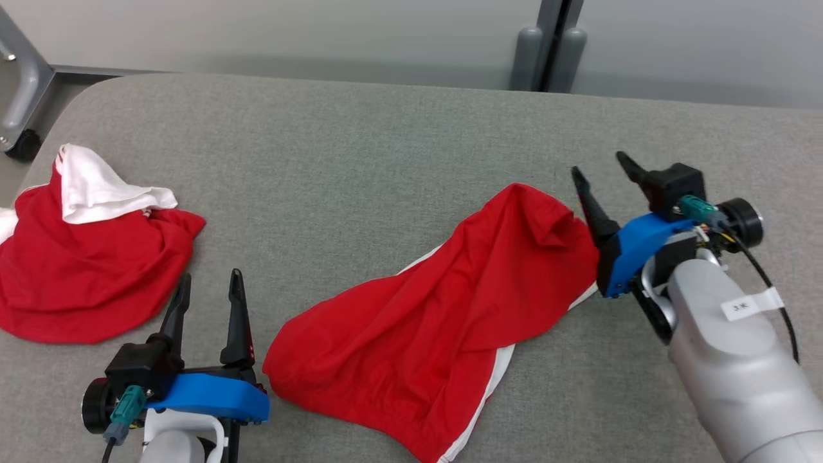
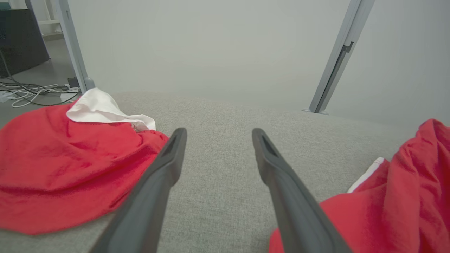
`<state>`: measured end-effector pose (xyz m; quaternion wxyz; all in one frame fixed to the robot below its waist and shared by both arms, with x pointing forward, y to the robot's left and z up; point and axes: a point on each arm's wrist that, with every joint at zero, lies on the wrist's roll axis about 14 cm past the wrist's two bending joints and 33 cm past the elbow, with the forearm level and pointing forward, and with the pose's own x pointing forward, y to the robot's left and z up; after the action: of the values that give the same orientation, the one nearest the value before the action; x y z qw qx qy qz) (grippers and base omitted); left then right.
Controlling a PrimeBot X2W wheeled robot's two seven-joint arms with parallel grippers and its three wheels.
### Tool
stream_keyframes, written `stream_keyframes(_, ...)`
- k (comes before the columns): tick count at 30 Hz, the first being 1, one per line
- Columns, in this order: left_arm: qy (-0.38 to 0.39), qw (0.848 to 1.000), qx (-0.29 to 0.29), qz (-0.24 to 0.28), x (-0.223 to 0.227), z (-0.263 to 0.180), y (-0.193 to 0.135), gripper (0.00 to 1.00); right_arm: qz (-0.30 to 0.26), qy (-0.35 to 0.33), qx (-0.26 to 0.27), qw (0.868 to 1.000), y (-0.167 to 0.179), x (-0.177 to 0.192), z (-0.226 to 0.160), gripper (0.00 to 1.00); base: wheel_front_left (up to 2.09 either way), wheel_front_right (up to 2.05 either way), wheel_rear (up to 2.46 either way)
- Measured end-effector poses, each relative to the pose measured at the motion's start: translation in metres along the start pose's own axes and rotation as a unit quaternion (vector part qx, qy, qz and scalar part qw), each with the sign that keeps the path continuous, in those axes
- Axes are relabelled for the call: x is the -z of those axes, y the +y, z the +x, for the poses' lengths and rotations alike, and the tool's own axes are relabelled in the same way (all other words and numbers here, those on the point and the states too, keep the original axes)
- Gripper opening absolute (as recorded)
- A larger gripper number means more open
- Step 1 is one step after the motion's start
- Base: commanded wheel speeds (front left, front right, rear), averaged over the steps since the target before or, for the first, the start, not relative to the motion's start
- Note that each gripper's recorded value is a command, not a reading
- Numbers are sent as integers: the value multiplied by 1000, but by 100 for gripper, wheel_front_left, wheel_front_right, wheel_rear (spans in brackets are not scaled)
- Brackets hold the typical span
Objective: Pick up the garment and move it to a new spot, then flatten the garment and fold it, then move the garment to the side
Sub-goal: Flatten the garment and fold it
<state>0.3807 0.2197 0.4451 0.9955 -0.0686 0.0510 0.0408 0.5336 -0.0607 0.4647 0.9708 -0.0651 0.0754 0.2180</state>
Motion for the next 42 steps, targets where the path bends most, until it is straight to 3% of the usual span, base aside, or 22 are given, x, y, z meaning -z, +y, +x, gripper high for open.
stream_keyframes(5,-6,1000,12,2,-4,5,-8,100,-4,-5,54,999,-45,7,-30,100,0,0,0)
stream_keyframes(9,-10,1000,22,2,-5,9,-15,100,6,7,69,998,-53,23,-50,100,0,0,0)
stream_keyframes(22,-1,1000,27,5,1,14,-18,100,51,93,29,994,-9,83,-59,100,0,0,0)
stream_keyframes(38,3,1000,18,9,3,17,-11,100,96,151,38,983,-1,110,-49,100,0,0,0)
stream_keyframes(39,3,1000,19,9,4,17,-11,100,96,152,36,983,1,110,-49,97,0,0,0)
stream_keyframes(40,4,1000,19,9,4,17,-11,100,97,153,36,983,1,111,-49,38,0,0,0)
stream_keyframes(41,4,1000,19,9,4,18,-11,100,95,155,35,983,1,111,-49,5,0,0,0)
stream_keyframes(42,5,1000,20,9,5,18,-12,100,96,155,35,983,2,111,-48,0,0,0,0)
